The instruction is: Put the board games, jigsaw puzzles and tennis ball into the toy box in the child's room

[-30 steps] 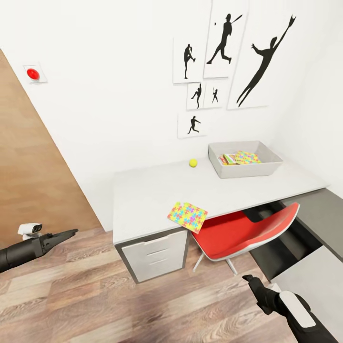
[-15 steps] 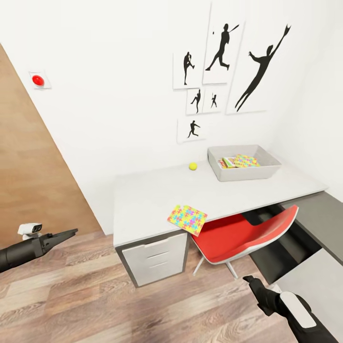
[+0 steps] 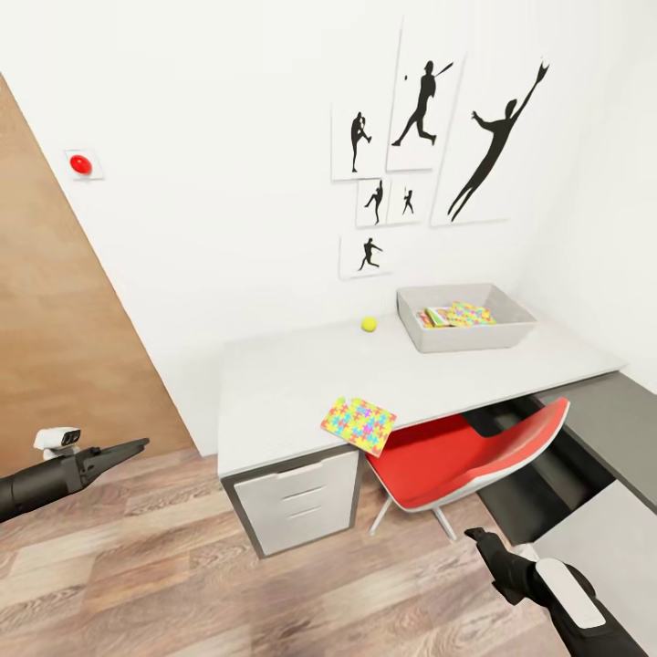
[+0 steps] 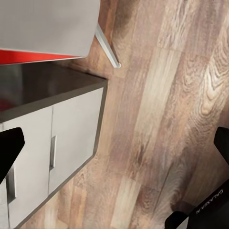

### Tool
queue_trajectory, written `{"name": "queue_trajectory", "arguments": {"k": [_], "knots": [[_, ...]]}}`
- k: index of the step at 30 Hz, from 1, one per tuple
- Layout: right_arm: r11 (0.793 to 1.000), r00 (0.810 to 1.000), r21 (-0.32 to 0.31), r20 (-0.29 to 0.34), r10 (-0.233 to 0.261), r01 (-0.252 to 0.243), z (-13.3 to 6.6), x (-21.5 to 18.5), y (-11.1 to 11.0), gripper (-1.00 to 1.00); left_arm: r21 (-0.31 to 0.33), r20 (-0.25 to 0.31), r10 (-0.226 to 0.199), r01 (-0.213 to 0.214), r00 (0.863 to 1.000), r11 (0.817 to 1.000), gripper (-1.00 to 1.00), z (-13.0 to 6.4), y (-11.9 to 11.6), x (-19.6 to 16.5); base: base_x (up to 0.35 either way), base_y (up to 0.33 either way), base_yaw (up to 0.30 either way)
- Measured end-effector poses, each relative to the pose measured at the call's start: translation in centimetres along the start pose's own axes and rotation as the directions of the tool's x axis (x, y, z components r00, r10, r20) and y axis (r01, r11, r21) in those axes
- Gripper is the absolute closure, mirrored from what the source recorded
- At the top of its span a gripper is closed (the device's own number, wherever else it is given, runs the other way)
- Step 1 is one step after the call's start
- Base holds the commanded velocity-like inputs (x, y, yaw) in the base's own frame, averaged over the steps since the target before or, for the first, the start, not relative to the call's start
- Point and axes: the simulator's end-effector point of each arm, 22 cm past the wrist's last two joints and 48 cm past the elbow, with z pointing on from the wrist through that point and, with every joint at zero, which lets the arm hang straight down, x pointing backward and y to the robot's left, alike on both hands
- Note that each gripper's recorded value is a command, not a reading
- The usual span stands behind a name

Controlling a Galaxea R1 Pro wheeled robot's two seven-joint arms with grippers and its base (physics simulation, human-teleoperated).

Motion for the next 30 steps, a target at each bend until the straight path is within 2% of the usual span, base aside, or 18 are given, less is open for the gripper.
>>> {"name": "queue_trajectory", "arguments": {"k": [30], "knots": [[0.999,1.000,-0.044,0.020,-0.004,0.005,-1.3,-0.7,2.0,-1.00,0.015,0.024,0.040,-0.040,0.999,0.999,-1.00,-0.5,-1.9,-1.4,0.000,0.000,0.000]]}}
